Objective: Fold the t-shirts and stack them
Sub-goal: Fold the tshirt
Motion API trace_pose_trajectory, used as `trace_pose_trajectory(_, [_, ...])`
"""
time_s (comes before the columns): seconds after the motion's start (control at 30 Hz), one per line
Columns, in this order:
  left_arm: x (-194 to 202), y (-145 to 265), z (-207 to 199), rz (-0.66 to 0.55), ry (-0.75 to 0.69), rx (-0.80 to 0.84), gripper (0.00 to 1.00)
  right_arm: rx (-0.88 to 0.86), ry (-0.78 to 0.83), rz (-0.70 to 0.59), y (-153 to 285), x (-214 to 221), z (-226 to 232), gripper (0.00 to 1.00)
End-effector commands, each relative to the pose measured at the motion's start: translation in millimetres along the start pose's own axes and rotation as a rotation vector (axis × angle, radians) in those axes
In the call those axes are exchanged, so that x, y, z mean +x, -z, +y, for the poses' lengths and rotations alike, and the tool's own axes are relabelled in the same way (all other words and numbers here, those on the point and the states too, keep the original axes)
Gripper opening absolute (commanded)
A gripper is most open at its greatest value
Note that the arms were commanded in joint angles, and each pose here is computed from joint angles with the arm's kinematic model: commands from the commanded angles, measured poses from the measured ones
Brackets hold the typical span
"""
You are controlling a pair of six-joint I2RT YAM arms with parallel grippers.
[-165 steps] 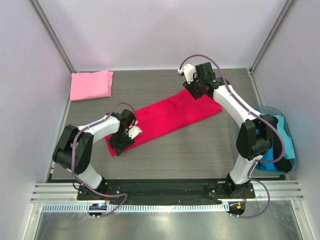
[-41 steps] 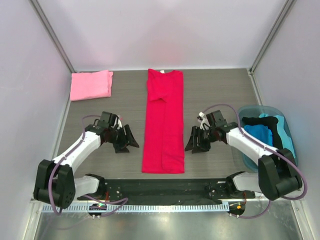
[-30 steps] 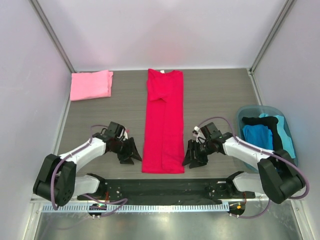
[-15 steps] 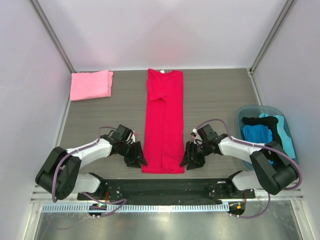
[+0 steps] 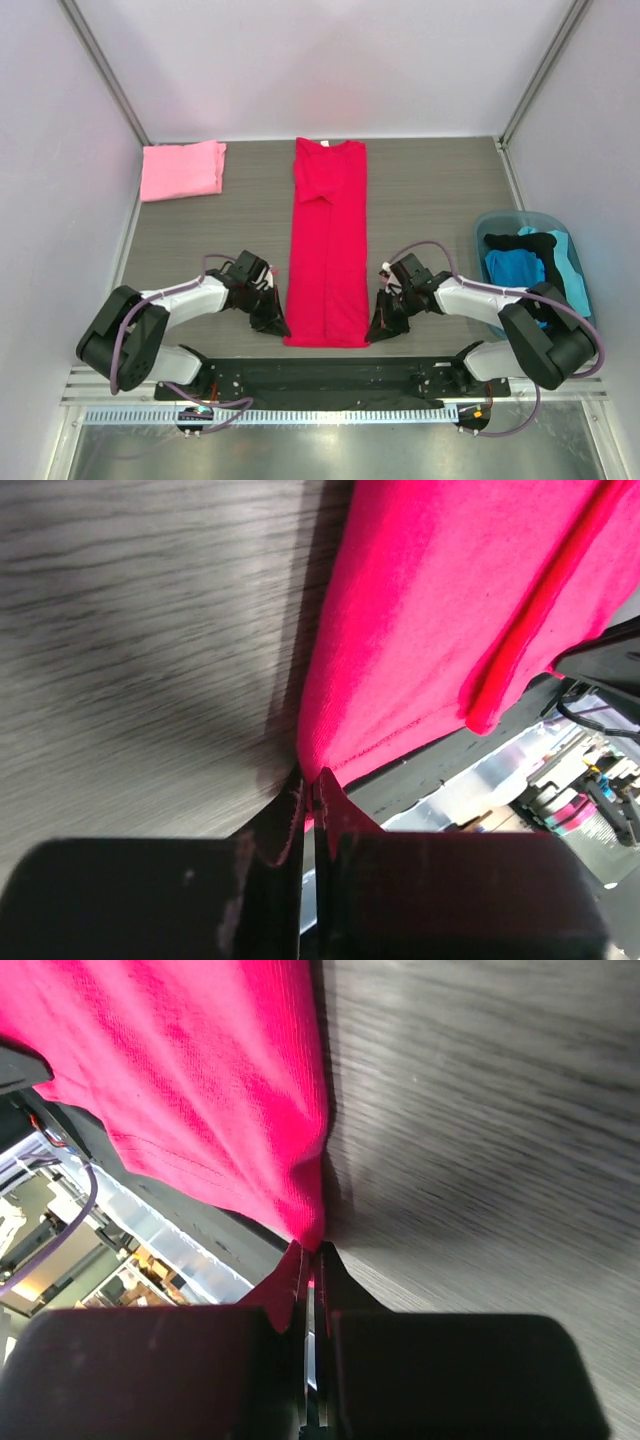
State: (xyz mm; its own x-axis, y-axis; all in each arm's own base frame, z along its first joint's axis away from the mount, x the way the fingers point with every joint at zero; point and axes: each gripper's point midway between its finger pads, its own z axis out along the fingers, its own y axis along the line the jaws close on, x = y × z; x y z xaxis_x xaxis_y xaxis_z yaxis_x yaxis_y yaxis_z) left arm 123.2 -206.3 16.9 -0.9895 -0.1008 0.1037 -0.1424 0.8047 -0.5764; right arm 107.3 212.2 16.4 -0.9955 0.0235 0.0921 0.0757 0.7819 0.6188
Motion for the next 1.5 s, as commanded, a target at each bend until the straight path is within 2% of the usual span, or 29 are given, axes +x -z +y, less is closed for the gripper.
trace_pose_trajectory(0.0, [-4,10,-10,-0.030,-0.050,0.010,0.00,-0.029,0.050,-0.044,6,-12,12,0.01])
trace_pose_trajectory(0.13, [-26,29,-32,-0.115,-0.127,0.050,0.00,-0.063,0.117,-0.116,31,-31,28,0.01])
trace_pose_trajectory(0.27, [-66,58,-71,-0.252,-0.205,0.125,0.00,-0.111,0.191,-0.203,59,-58,46,0.01])
trace_pose_trajectory(0.4, [-90,72,-94,-0.303,-0.230,0.170,0.00,-0.156,0.263,-0.290,79,-88,75,0.01])
trace_pose_trajectory(0.6, [-126,86,-99,-0.377,-0.194,0.163,0.00,-0.182,0.310,-0.387,100,-134,99,0.01])
trace_pose_trajectory(0.77, [-159,95,-104,-0.436,-0.175,0.169,0.00,-0.178,0.302,-0.461,112,-174,100,0.01])
trace_pose_trajectory(1.03, [-204,91,-116,-0.454,-0.213,0.172,0.00,-0.176,0.322,-0.538,125,-214,102,0.01])
trace_pose_trajectory(1.47, [-264,83,-122,-0.470,-0.202,0.168,0.00,-0.150,0.326,-0.574,124,-280,93,0.01])
